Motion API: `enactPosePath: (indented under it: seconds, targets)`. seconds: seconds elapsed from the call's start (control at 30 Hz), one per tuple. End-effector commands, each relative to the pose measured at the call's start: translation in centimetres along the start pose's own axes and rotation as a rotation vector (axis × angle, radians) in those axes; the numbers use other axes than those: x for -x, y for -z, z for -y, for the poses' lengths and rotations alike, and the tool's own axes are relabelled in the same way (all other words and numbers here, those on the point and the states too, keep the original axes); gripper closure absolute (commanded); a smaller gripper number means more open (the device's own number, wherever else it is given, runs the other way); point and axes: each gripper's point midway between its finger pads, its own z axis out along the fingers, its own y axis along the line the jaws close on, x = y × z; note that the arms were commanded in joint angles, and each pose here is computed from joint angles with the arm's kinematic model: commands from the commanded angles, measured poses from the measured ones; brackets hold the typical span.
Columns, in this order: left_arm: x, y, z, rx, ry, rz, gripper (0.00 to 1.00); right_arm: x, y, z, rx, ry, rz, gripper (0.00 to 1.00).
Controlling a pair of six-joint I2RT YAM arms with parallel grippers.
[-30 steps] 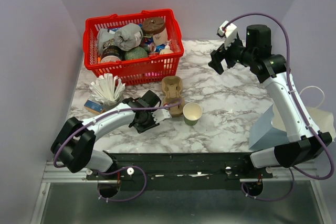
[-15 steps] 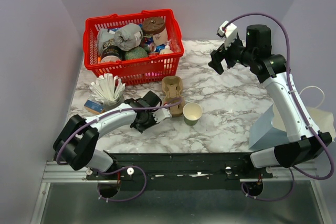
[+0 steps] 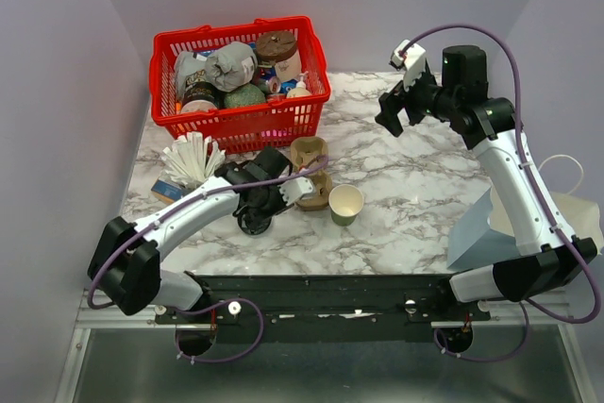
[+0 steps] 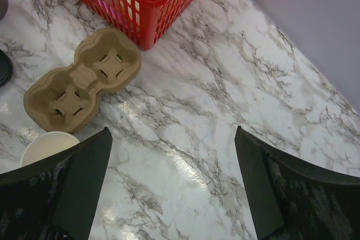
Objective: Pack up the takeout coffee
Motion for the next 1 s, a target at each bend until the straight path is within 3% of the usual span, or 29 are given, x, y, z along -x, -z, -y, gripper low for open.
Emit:
enactPosePath:
  seconds: [0.0,0.17,0.23,0.27,0.37,0.73,0.97]
  targets:
    - [5.3,4.4,-0.4,-0.023,-0.044,0.176,1.00,0.9,0.5,-0.6,0.027,-0.020,0.010,0.01]
    - [6.5,5.1,-0.7,-0.033,-0.057,0.201,0.99,1.2,0.3,-0.6,0.030,-0.031,0.014,0.01]
    - [5.1,4.1,-0.4,-0.033,-0.039,0.164,0.81,1.3,0.4,-0.5,0.025,-0.026,0.019,0.01]
    - [4.5,3.8,-0.6,-0.016,-0.029,0.152,0.67,1.3,0.4,-0.5,0.025,-0.023,0.019,0.01]
    - [2.2,2.3,-0.3,-0.002,-0.006,0.105,0.51,0.9,0.2,-0.5,0.025,-0.025,0.012,0.01]
    - [-2.9,-0.6,0.8,-0.003,-0.152,0.026,0.51,0.8,-0.1,-0.7,0.034,-0.035,0.020,0.01]
    - [-2.3,-1.5,-0.3,0.053,-0.135,0.029,0.52,1.1,-0.2,-0.6,0.033,-0.039,0.023,0.01]
